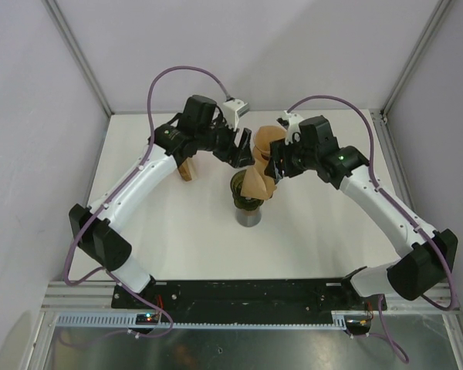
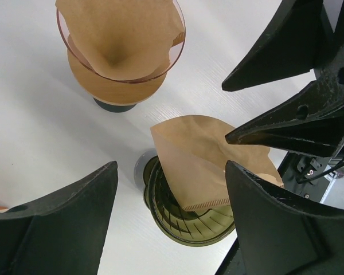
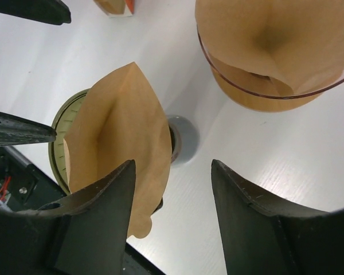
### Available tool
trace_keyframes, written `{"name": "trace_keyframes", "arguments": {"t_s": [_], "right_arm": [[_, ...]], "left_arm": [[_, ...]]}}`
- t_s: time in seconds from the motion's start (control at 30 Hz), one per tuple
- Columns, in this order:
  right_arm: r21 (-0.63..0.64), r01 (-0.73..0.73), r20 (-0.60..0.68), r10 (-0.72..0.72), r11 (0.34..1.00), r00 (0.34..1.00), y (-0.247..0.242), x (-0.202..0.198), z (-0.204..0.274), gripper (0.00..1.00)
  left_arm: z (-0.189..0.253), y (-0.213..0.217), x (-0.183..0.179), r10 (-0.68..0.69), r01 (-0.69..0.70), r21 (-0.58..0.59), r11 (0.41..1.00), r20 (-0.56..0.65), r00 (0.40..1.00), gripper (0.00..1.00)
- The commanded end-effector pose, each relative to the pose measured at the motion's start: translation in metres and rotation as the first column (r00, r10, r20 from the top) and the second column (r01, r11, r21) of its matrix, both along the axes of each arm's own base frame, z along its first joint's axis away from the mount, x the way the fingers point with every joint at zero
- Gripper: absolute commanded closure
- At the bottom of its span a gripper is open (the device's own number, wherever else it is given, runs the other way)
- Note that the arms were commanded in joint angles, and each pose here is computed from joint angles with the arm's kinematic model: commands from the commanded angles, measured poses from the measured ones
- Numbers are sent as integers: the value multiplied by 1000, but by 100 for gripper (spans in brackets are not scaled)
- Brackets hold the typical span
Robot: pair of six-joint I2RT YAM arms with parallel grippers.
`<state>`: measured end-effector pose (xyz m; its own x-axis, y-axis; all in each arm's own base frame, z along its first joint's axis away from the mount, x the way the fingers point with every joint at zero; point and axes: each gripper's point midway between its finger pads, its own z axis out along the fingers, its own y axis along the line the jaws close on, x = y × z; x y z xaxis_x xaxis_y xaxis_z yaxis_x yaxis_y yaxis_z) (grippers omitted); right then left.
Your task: Place the coffee filter in the dripper
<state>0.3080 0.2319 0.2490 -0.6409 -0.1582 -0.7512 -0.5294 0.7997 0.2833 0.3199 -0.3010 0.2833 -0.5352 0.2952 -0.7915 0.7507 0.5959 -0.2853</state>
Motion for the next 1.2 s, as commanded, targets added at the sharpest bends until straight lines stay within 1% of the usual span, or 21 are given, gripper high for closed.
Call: {"name": "trace_keyframes", "arguments": {"t_s": [0.0,0.1,0.37,0.53,0.77,0.97,1.17], "right_arm": [[75,-51,-40,54,996,998,12,-3,-1,40],[67,-56,-61,60,996,996,13,-3,-7,41],[99,-100,-85,108,990,990,23,-7,-10,50],[84,-114,-52,119,990,992,30,-11,-6,52],[26,-125,46,123,992,991,38,-18,6,53],[-50,-143,89,147,988,985,44,-22,5,52],[-132,-100,114,116,986,987,41,-16,4,51]], "left_arm": [[21,-7,3,9,-8,-36,999,39,999,21],[20,-8,1,4,-3,-32,999,38,999,22],[10,-10,-1,8,-8,6,1000,52,999,24],[9,-7,1,20,-21,17,1000,58,998,24],[9,-4,-1,21,-23,23,999,70,997,24],[7,0,-4,26,-28,32,999,71,997,24],[-2,11,-8,42,-47,62,997,69,997,26]]}}
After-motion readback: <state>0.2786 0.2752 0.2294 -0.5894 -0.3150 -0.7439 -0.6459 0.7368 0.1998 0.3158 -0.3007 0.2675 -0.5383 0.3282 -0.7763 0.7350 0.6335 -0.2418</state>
